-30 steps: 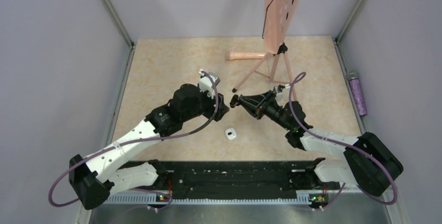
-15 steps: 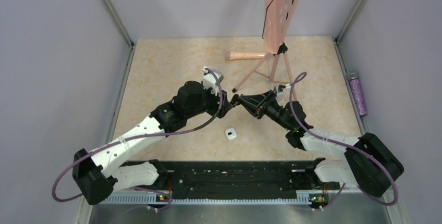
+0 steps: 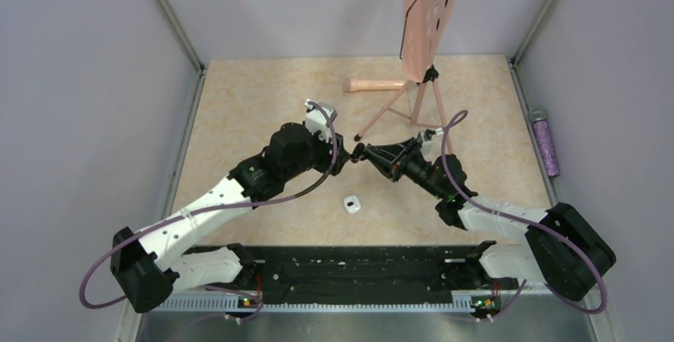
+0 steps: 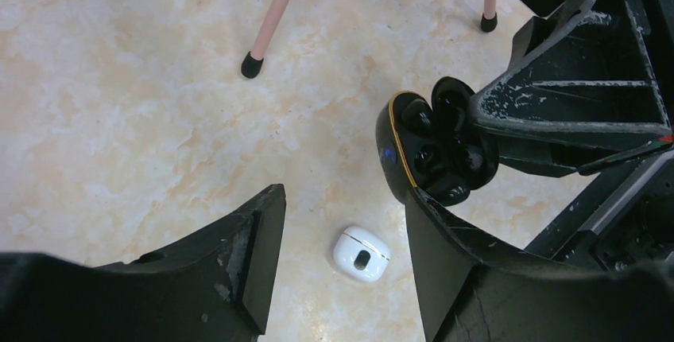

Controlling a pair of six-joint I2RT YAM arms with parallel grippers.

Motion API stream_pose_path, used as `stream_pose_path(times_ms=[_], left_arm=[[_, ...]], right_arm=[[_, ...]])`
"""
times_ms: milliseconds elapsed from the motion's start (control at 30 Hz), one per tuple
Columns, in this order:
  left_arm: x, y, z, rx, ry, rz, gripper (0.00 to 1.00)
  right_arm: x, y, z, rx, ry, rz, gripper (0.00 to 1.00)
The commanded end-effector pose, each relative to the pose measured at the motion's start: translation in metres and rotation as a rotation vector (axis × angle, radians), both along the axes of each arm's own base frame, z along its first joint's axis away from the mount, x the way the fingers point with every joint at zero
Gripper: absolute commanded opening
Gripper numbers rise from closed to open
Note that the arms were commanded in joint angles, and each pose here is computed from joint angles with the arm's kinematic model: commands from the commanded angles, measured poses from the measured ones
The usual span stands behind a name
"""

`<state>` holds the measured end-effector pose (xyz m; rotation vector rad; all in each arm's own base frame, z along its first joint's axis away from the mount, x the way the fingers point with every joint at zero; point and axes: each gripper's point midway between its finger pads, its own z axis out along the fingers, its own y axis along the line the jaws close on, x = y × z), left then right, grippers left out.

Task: Insert the wireless bluetooth earbuds into the charging case
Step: Adjust the left earbud in the left side groove of the charging case.

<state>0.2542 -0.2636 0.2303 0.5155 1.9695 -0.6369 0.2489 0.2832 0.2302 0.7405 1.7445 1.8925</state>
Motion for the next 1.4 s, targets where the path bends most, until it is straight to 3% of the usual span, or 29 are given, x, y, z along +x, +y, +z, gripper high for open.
stream_pose_path(times_ms=[0,333,533,767,867,967,1133,1367], left_arm=[[0.014,-0.002,0.034,-0.072,-0.086,0.041,0.62],[0.015,-0.001,0.041,-0.095,-0.096,0.059,0.62],[0.030,0.027,0.035,-0.042,-0.048,0.260,0.61],[0.024,0.052,0.042,-0.024,0.113,0.450,0.64],[0.010,0.046,0.047,-0.094,0.188,0.432,0.73],[-0.011,0.026,0.038,-0.146,0.344,0.351,0.73],[-0.054,-0.011,0.014,-0.252,0.668,0.237,0.70],[-0.056,-0.026,0.025,-0.462,0.808,0.298,0.60]], right_arm=[[-0.006,0.000,0.031,0.059,-0.090,0.024,0.00],[-0.007,0.001,0.031,0.056,-0.096,0.031,0.00],[-0.008,0.000,0.027,0.045,-0.088,0.026,0.00],[-0.005,-0.003,0.018,-0.043,-0.086,0.000,0.00],[-0.001,-0.002,0.008,-0.179,-0.120,-0.008,0.00],[0.003,-0.005,0.004,-0.281,-0.198,-0.029,0.00],[0.005,-0.007,-0.010,-0.325,-0.232,-0.043,0.00],[0.010,-0.010,-0.013,-0.333,-0.241,-0.077,0.00]])
